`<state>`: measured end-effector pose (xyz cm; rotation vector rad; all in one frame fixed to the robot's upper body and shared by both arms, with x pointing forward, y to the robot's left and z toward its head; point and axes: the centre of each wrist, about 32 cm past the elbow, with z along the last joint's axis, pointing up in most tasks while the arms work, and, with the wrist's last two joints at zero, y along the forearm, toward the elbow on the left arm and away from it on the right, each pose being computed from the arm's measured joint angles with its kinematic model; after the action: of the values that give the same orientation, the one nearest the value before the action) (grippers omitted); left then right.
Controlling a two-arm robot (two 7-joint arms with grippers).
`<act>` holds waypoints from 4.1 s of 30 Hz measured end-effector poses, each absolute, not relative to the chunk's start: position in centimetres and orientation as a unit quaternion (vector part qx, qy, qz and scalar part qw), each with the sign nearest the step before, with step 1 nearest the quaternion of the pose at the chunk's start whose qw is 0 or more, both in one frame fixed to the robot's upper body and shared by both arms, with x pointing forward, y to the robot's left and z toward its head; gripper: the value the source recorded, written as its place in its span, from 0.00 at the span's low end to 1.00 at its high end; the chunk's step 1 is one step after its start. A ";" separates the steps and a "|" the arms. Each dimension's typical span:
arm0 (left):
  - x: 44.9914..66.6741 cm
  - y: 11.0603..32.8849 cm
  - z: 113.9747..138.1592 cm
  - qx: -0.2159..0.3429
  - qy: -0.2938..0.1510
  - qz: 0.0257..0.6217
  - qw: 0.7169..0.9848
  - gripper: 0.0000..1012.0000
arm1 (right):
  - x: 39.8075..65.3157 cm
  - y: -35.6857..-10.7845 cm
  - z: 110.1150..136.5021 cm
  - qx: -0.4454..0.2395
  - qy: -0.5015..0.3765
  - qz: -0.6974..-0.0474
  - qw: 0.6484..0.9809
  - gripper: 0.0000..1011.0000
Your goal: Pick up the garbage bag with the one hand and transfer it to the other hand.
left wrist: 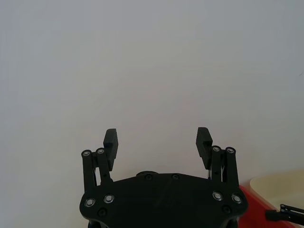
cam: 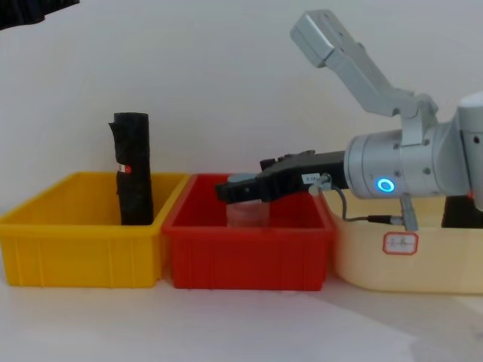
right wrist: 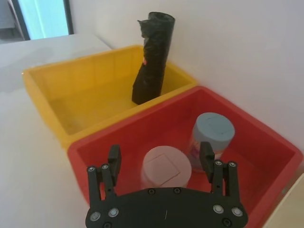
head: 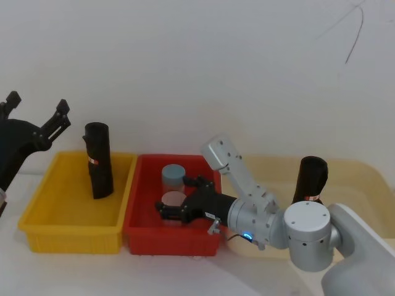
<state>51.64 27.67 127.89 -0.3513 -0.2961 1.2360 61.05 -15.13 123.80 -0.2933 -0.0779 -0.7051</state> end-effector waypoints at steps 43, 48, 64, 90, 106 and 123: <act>51.6 27.7 127.9 -0.163 -0.137 0.574 0.790 0.99 | 63.2 -14.5 123.8 -0.208 -0.037 -0.335 0.918 0.68; 51.6 27.7 127.9 -0.163 -0.137 0.574 0.790 0.99 | 63.1 -14.6 124.2 -0.204 -0.040 -0.335 0.919 0.68; 51.6 27.7 127.9 -0.163 -0.137 0.574 0.790 0.99 | 62.5 -16.3 127.1 -0.136 -0.057 -0.371 0.917 0.68; 51.6 27.7 127.9 -0.163 -0.137 0.574 0.790 0.99 | 60.8 -23.2 126.4 -0.124 -0.057 -0.493 0.859 0.68; 51.6 27.7 127.9 -0.163 -0.138 0.574 0.790 0.99 | 60.1 -24.2 125.2 -0.134 -0.054 -0.504 0.851 0.99; 51.6 27.7 127.9 -0.163 -0.137 0.574 0.790 0.99 | 57.6 -23.8 126.9 -0.066 -0.065 -0.470 0.878 0.99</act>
<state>51.64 27.68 127.89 -0.3514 -0.2959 1.2363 57.57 -23.78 126.85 -0.1368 -0.1354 -0.9811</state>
